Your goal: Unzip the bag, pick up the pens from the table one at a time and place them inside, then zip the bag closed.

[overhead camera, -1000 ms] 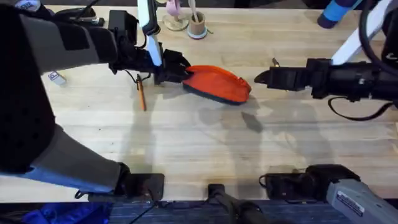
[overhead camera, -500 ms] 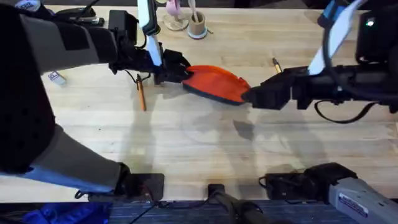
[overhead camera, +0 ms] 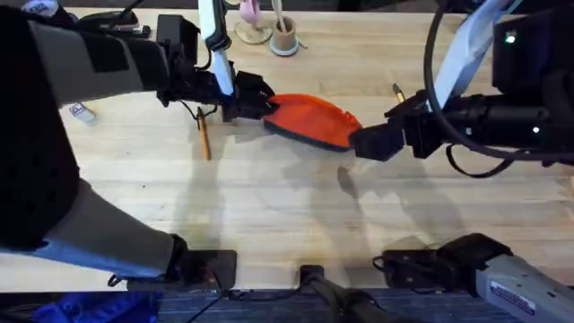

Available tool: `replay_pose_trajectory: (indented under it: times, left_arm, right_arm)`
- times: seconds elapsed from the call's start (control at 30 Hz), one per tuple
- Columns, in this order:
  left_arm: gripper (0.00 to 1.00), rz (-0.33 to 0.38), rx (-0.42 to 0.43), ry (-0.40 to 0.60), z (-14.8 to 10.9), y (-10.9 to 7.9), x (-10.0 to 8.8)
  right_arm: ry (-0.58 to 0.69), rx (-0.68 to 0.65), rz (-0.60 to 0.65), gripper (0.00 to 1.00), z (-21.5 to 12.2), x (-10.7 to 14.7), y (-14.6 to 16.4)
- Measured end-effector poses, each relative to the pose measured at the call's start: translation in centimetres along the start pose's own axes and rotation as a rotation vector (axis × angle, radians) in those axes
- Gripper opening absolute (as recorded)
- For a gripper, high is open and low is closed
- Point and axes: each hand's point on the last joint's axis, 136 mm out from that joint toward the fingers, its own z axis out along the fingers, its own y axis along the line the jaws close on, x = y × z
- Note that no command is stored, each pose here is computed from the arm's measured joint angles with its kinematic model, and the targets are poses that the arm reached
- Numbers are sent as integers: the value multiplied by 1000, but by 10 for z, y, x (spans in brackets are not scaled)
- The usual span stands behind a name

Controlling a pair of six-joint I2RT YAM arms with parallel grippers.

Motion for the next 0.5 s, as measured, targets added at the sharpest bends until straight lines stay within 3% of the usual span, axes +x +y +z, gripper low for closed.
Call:
replay_pose_trajectory:
  times: [0.3, 0.5]
  left_arm:
    - [42, 0, 0, 0, 0, 0, 0]
    - [42, 0, 0, 0, 0, 0, 0]
  right_arm:
    - [40, -17, 12, 997, 18, 1, -3]
    - [10, -58, -6, 997, 33, -13, 0]
